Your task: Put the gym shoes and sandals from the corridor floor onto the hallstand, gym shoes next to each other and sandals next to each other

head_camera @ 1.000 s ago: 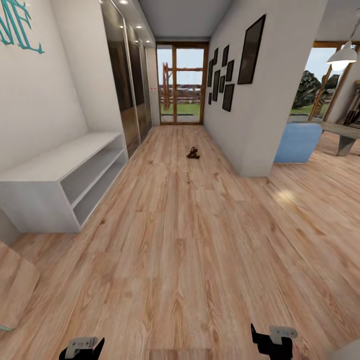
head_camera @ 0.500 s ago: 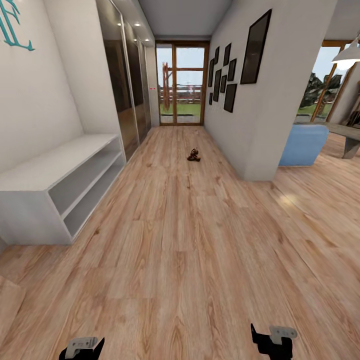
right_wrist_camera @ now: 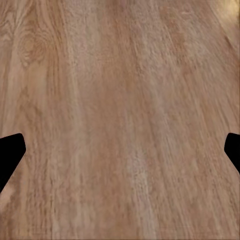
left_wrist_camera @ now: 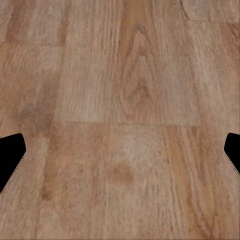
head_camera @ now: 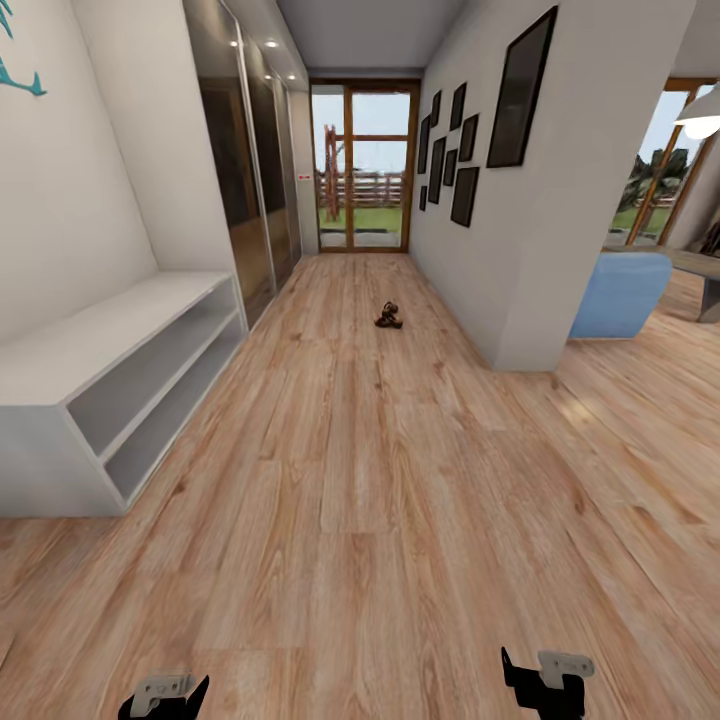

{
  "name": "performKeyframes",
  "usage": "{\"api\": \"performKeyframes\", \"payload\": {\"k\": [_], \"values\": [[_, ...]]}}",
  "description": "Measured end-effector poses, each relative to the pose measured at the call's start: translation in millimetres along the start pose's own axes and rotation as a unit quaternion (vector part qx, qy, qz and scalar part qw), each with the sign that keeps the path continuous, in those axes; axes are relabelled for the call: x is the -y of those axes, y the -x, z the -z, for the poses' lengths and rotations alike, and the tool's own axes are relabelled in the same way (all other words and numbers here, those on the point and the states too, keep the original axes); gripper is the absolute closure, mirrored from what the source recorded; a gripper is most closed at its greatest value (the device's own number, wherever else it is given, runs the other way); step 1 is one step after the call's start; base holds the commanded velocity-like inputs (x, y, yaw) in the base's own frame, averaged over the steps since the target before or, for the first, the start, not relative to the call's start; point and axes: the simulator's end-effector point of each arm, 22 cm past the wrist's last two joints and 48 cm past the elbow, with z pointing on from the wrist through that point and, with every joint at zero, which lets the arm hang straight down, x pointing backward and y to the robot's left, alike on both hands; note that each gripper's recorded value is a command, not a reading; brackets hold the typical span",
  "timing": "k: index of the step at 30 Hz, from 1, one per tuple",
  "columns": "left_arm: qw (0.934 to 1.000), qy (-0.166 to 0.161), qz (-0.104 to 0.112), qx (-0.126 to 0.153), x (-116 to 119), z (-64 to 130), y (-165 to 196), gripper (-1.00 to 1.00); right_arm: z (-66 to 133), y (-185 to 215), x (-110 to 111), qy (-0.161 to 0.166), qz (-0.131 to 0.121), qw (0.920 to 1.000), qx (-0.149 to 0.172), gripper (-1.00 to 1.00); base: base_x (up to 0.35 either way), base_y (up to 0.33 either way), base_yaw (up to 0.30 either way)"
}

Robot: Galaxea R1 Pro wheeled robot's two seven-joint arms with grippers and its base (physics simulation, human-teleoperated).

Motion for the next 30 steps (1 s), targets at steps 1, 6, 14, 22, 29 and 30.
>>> {"api": "performKeyframes", "payload": {"k": [1, 6, 14, 22, 29, 30], "values": [[1.0, 0.0, 0.0, 0.0, 0.0, 0.0, 0.0, -1.0, 0.0, 0.0, 0.0, 0.0, 0.0, 1.0, 0.0, -1.0, 0.339, 0.0, 0.0], [1.0, 0.0, 0.0, 0.0, 0.0, 0.0, 0.0, -1.0, 0.0, 0.0, 0.0, 0.0, 0.0, 1.0, 0.0, -1.0, 0.339, 0.0, 0.0], [1.0, 0.0, 0.0, 0.0, 0.1, 0.0, 0.0, -1.0, 0.0, 0.0, -0.1, 0.0, 0.0, 1.0, 0.0, -1.0, 0.339, 0.0, 0.0], [1.0, 0.0, 0.0, 0.0, 0.0, 0.0, 0.0, -1.0, 0.0, 0.1, -0.1, 0.0, 0.0, 1.0, 0.0, -1.0, 0.339, 0.0, 0.0], [1.0, 0.0, 0.0, 0.0, 0.0, 0.0, 0.0, -1.0, 0.0, 0.0, -0.1, 0.0, 0.0, 1.0, 0.0, -1.0, 0.339, 0.0, 0.0], [1.0, 0.0, 0.0, 0.0, 0.0, 0.0, 0.0, -1.0, 0.0, 0.0, -0.1, 0.0, 0.0, 1.0, 0.0, -1.0, 0.339, 0.0, 0.0]]}}
